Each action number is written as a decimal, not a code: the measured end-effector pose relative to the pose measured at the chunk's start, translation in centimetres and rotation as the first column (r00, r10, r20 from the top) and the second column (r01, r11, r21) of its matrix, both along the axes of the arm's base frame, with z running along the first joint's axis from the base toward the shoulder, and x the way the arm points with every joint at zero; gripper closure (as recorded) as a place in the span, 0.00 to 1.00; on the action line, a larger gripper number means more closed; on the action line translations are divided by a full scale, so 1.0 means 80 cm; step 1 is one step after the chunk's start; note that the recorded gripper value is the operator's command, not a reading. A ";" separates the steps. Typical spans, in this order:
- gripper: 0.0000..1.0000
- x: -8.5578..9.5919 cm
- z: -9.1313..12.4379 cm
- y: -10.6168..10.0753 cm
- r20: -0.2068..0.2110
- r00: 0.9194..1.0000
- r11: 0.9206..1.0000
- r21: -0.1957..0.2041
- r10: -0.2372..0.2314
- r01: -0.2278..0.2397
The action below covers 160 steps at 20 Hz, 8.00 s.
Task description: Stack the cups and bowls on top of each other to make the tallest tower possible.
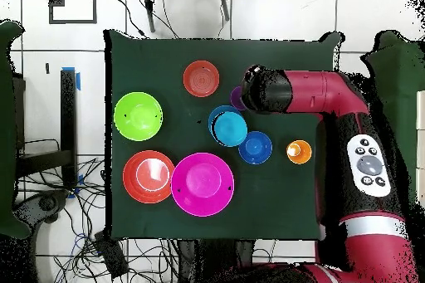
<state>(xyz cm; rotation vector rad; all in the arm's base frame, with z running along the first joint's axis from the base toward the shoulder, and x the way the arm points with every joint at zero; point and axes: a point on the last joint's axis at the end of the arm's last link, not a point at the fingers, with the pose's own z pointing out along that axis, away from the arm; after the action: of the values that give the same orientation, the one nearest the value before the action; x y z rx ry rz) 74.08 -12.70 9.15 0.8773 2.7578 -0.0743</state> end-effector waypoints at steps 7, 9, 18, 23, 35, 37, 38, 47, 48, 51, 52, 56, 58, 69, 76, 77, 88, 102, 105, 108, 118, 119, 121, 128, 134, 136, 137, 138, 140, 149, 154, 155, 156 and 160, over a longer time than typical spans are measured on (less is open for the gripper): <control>0.00 -0.002 -0.020 0.016 -0.024 1.000 0.999 0.049 -0.020 0.021; 0.00 -0.002 -0.022 0.020 -0.027 0.999 0.998 0.055 -0.020 0.021; 0.00 -0.003 -0.031 0.047 -0.039 0.999 0.998 0.056 0.007 -0.005; 0.00 -0.001 -0.031 0.056 -0.030 0.999 0.998 0.053 0.019 -0.017; 0.00 0.008 -0.032 0.058 0.034 0.999 0.999 0.043 0.029 -0.030; 0.00 0.009 -0.035 0.056 0.047 0.999 0.999 0.044 0.027 -0.029; 0.00 0.009 -0.036 0.055 0.050 0.998 0.999 0.044 0.026 -0.028; 0.00 0.005 -0.048 0.053 0.048 0.999 0.998 0.048 0.025 -0.028; 0.00 0.005 -0.049 0.053 0.050 0.998 0.998 0.047 0.026 -0.028; 0.00 0.005 -0.050 0.052 0.055 0.998 0.999 0.045 0.027 -0.029; 0.00 0.005 -0.051 0.051 0.056 0.998 0.999 0.043 0.027 -0.030; 0.00 0.005 -0.051 0.050 0.058 0.998 0.999 0.040 0.027 -0.030; 0.00 0.004 -0.052 0.049 0.058 0.998 0.999 0.038 0.027 -0.029; 0.00 -0.005 -0.057 0.040 0.042 0.999 1.000 0.011 0.027 -0.028; 0.00 -0.008 -0.061 0.044 0.032 0.999 0.999 0.001 0.035 -0.035; 0.00 -0.009 -0.061 0.044 0.032 0.999 0.999 0.001 0.035 -0.035; 0.00 -0.010 -0.067 0.052 0.025 0.999 0.999 0.002 0.044 -0.044; 0.00 -0.012 -0.070 0.053 0.021 0.999 0.999 0.004 0.044 -0.044; 0.00 -0.012 -0.071 0.053 0.020 0.999 0.999 0.005 0.044 -0.044; 0.00 -0.012 -0.072 0.054 0.019 0.999 0.999 0.005 0.045 -0.045; 0.00 -0.014 -0.076 0.074 0.011 0.998 0.998 -0.001 0.069 -0.069; 0.00 -0.014 -0.076 0.077 0.010 0.997 0.997 -0.002 0.072 -0.072; 0.00 -0.014 -0.077 0.079 0.009 0.997 0.997 -0.003 0.075 -0.075; 0.00 -0.018 -0.083 0.076 -0.001 0.997 0.997 -0.006 0.074 -0.074; 0.00 -0.027 -0.104 0.075 -0.024 0.997 0.998 -0.001 0.070 -0.070; 0.00 -0.029 -0.111 0.075 -0.031 0.997 0.998 0.002 0.069 -0.069; 0.00 -0.030 -0.113 0.075 -0.033 0.997 0.998 0.003 0.068 -0.068; 0.00 -0.032 -0.116 0.075 -0.037 0.997 0.998 0.004 0.068 -0.068; 0.00 -0.034 -0.121 0.075 -0.042 0.997 0.998 0.007 0.067 -0.067; 0.00 -0.036 -0.127 0.073 -0.036 0.997 0.998 0.003 0.067 -0.067; 1.00 -0.027 -0.123 0.066 0.031 0.997 0.997 -0.026 0.077 -0.077; 1.00 -0.025 -0.122 0.064 0.048 0.996 0.996 -0.034 0.081 -0.080; 1.00 -0.022 -0.121 0.063 0.062 0.994 0.996 -0.042 0.085 -0.082; 1.00 -0.016 -0.117 0.060 0.116 0.988 0.993 -0.073 0.104 -0.096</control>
<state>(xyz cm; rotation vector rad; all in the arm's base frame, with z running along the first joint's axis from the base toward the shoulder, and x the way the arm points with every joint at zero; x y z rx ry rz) 72.80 -7.86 -0.18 0.7007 2.6656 -0.0925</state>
